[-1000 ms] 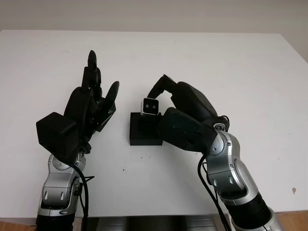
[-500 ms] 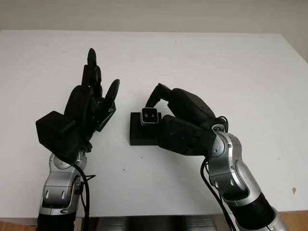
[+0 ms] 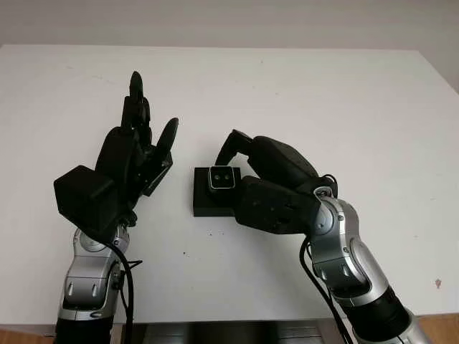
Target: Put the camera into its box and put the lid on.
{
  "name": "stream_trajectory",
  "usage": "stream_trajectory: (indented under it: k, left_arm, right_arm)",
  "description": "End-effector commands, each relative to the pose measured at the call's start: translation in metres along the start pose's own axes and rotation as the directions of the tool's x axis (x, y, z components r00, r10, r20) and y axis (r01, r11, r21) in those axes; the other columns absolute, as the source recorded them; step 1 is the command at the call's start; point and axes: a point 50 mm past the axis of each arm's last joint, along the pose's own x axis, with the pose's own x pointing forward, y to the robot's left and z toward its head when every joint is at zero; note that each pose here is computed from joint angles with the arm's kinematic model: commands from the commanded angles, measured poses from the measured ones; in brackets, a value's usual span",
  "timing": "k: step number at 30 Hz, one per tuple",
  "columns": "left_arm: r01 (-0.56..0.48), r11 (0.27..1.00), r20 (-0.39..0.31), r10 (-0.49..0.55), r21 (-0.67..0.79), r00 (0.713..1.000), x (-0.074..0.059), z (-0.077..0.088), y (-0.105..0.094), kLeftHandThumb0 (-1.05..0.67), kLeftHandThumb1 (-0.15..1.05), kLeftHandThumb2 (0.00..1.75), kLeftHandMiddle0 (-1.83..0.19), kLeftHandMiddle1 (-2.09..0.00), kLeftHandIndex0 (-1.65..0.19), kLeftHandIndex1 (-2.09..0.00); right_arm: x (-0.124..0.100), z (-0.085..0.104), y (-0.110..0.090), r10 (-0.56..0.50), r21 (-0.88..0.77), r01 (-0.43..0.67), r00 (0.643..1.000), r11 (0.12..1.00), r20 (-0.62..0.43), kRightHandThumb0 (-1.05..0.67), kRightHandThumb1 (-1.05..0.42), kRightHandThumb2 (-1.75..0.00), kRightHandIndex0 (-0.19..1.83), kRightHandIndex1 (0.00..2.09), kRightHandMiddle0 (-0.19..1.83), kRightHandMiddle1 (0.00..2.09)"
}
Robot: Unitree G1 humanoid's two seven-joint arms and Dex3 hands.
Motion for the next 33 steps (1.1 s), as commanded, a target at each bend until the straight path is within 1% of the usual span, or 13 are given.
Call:
stream_trajectory:
  k: [1,13,27,33]
  left_arm:
    - [0.004,1.000,0.036,-0.004,0.005,0.999,0.000,0.006,-0.001,-0.65,1.05,0.43,0.19,0.00,0.19,0.00]
    - [0.004,1.000,0.031,-0.004,0.003,0.999,0.001,0.006,-0.002,-0.67,1.05,0.41,0.19,0.00,0.19,0.00]
    - [0.011,1.000,0.030,-0.011,-0.010,0.999,0.002,0.006,-0.002,-0.68,1.05,0.38,0.19,0.00,0.19,0.00]
    - [0.013,1.000,0.031,-0.013,-0.008,0.999,0.002,0.005,-0.001,-0.68,1.05,0.38,0.19,0.00,0.19,0.00]
  right_arm:
    - [0.001,0.000,0.001,0.000,-0.002,0.000,1.000,1.000,0.009,-0.39,-1.05,-0.06,0.40,0.07,0.28,1.83]
    - [0.004,-0.002,0.010,-0.021,0.026,0.022,1.000,0.999,-0.019,-0.38,-1.05,-0.07,0.41,0.07,0.26,1.84]
    - [-0.003,0.004,0.025,-0.014,0.065,0.015,1.000,0.998,-0.020,-0.38,-1.05,-0.11,0.42,0.07,0.24,1.90]
    - [-0.005,0.002,0.030,-0.011,0.070,0.013,1.000,0.997,-0.028,-0.39,-1.05,-0.13,0.42,0.06,0.26,1.92]
